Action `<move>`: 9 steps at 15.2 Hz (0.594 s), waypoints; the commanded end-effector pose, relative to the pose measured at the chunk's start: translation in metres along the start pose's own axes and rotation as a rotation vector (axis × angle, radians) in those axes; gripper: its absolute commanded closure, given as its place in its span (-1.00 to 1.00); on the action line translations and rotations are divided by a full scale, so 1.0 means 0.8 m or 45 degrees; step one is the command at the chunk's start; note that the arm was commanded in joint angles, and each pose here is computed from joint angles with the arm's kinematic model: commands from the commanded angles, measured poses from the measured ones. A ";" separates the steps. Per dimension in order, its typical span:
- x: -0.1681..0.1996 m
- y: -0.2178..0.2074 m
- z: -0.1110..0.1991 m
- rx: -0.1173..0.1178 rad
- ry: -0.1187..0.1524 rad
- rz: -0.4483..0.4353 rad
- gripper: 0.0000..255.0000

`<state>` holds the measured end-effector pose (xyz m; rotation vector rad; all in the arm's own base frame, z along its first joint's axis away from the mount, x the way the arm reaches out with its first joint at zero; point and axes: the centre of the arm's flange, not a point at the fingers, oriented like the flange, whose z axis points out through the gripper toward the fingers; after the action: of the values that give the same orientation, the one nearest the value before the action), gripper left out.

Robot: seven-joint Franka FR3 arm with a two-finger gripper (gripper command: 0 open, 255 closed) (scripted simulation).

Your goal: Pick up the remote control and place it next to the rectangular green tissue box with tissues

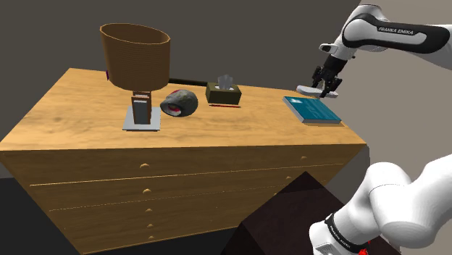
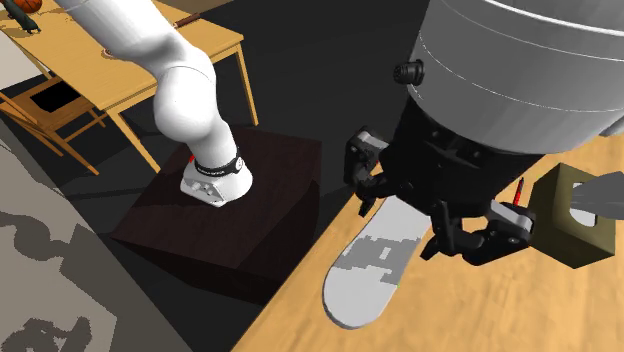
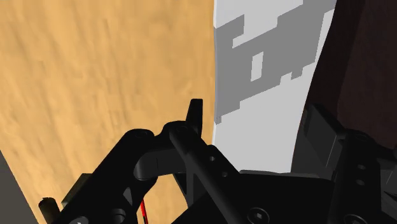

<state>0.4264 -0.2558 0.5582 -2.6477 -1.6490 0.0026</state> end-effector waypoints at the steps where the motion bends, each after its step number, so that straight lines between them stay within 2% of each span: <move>1: 0.027 0.020 0.000 0.000 0.000 0.000 1.00; 9: 0.136 0.093 -0.001 0.000 0.000 0.000 1.00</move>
<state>0.5276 -0.1962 0.5567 -2.6488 -1.6470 0.0044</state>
